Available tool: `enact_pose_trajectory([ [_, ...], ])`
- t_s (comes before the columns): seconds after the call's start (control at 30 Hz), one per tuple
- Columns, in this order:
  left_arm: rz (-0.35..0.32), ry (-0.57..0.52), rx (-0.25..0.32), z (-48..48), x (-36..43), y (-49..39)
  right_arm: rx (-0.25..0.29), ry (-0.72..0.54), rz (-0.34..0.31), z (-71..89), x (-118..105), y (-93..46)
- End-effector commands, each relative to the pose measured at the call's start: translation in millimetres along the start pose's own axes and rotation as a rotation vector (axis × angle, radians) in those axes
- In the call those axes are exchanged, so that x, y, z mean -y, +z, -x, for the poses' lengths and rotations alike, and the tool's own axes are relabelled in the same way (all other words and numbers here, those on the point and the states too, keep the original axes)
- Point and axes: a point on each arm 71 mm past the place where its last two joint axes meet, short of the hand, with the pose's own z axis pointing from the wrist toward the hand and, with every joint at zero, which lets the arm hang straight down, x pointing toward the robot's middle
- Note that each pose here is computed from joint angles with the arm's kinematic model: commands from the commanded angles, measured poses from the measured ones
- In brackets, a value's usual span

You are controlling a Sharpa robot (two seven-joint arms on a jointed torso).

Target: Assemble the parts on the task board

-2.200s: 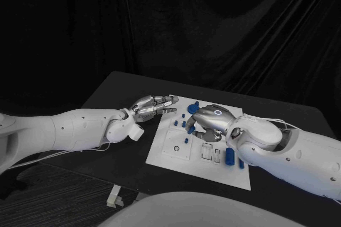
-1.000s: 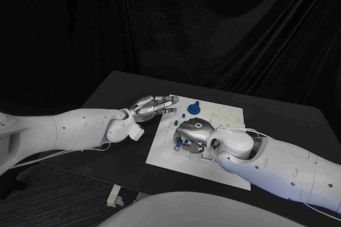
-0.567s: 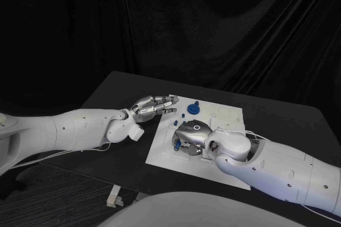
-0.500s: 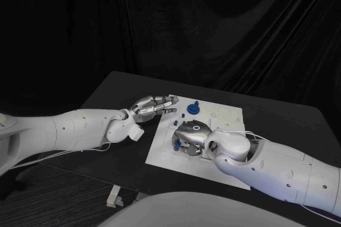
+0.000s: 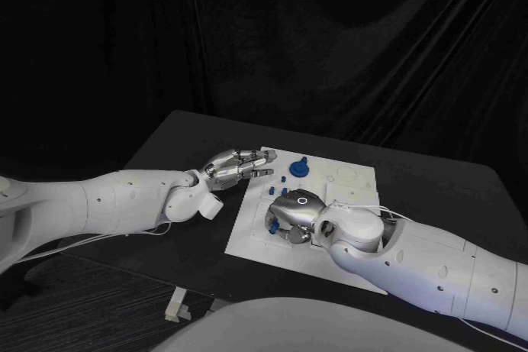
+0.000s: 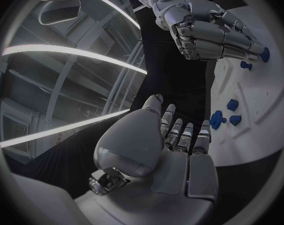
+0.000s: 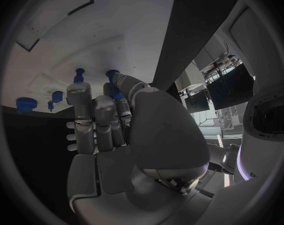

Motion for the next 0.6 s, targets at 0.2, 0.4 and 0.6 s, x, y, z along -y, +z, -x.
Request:
enact_pose_trajectory([
  [0.2,-0.028,-0.02,-0.011,-2.0,-0.1,0.4,-0.016,-0.005,-0.014,-2.6,0.0,0.2],
  [0.4,-0.026,-0.021,-0.01,-1.8,-1.1,-0.4,-0.042,-0.004,-0.016,-4.9,-0.6,-0.5],
  [0.6,-0.024,-0.022,-0.009,-1.6,-1.7,-0.8,-0.058,-0.002,-0.014,-6.4,-1.4,-1.6],
])
